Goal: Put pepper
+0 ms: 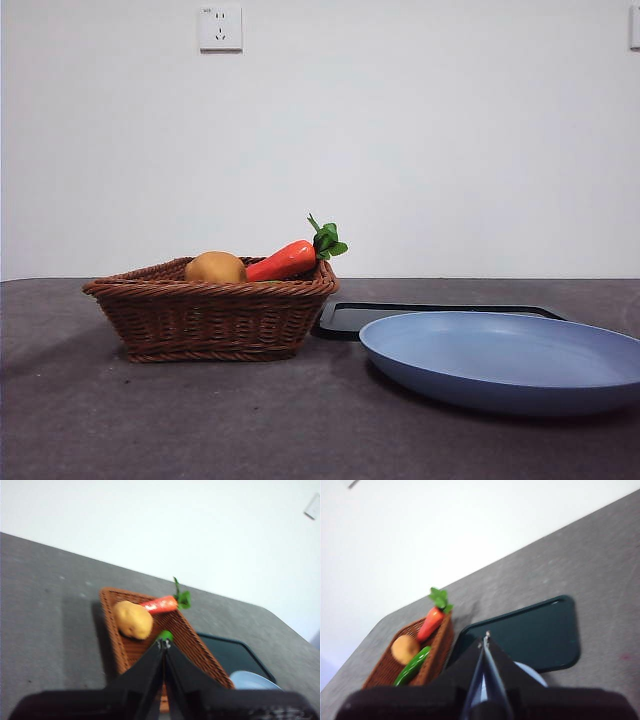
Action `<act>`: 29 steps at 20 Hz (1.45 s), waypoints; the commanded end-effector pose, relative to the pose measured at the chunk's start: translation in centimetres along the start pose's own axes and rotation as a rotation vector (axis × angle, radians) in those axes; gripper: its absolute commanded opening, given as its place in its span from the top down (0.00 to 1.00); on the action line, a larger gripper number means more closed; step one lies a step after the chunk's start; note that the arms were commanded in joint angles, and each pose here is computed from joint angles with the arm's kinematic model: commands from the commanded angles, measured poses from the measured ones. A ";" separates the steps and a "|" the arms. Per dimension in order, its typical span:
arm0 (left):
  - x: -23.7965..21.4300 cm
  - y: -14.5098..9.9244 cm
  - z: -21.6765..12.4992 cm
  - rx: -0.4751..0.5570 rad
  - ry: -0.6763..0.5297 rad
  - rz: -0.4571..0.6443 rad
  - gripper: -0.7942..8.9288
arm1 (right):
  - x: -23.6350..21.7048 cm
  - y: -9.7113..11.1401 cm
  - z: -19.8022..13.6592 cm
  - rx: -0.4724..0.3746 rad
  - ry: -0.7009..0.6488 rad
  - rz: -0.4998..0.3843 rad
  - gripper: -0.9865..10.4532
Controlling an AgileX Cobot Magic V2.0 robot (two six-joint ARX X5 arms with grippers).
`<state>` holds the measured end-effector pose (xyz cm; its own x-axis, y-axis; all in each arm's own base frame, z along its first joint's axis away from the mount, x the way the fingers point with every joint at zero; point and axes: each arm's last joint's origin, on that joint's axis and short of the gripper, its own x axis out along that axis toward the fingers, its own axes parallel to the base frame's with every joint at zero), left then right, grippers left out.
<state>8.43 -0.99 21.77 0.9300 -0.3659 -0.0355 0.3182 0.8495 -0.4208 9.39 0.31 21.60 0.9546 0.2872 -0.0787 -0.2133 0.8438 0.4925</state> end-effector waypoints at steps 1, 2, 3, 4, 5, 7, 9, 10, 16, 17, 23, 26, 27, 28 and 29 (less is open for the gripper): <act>0.2 -0.6 1.3 0.006 0.043 -0.027 0.91 | 0.0 0.9 1.5 -0.027 0.030 0.027 0.91; 0.4 -0.8 1.8 0.016 0.065 -0.036 0.91 | 0.1 1.2 2.0 -0.037 0.054 0.036 0.91; 0.6 -1.0 2.3 0.027 0.091 -0.046 0.91 | 0.2 1.5 2.5 -0.049 0.084 0.038 0.91; 0.8 -1.2 2.9 0.038 0.119 -0.055 0.91 | 0.3 1.8 3.1 -0.062 0.115 0.037 0.91; 1.0 -1.4 3.3 0.045 0.146 -0.067 0.91 | 0.3 2.0 3.5 -0.079 0.138 0.031 0.91; 1.6 -1.7 4.4 0.068 0.200 -0.083 0.91 | 0.4 2.7 4.6 -0.123 0.198 0.030 0.91; 2.1 -2.0 5.3 0.093 0.252 -0.099 0.91 | 0.5 3.2 5.6 -0.155 0.254 0.031 0.91; 2.3 -2.1 5.8 0.106 0.280 -0.111 0.91 | 0.6 3.6 6.1 -0.178 0.285 0.028 0.91; 3.4 -2.9 8.1 0.181 0.424 -0.147 0.91 | 0.8 5.1 8.5 -0.322 0.461 0.043 0.91; 3.5 -3.1 8.4 0.192 0.445 -0.149 0.91 | 0.8 5.3 8.8 -0.335 0.490 0.046 0.91; 3.4 -4.3 9.8 0.265 0.535 -0.183 0.91 | 0.9 6.4 9.5 -0.406 0.693 0.068 0.91; 3.4 -4.4 9.8 0.264 0.537 -0.187 0.91 | 1.3 6.4 9.4 -0.407 0.714 0.062 0.90; 3.4 -4.4 9.8 0.260 0.537 -0.188 0.90 | 1.3 6.4 9.4 -0.404 0.717 0.061 0.90; 3.4 -4.4 9.8 0.260 0.537 -0.187 0.84 | 1.5 6.3 9.4 -0.400 0.722 0.060 0.87; 3.4 -4.4 9.9 0.261 0.536 -0.188 0.74 | 1.6 6.3 9.3 -0.390 0.728 0.056 0.81</act>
<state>11.95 -2.16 31.98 0.6479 -0.5973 -0.4726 0.5496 0.7962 -0.2528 11.45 1.79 32.19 0.5844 0.4396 -0.6821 -0.4321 0.8800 0.1971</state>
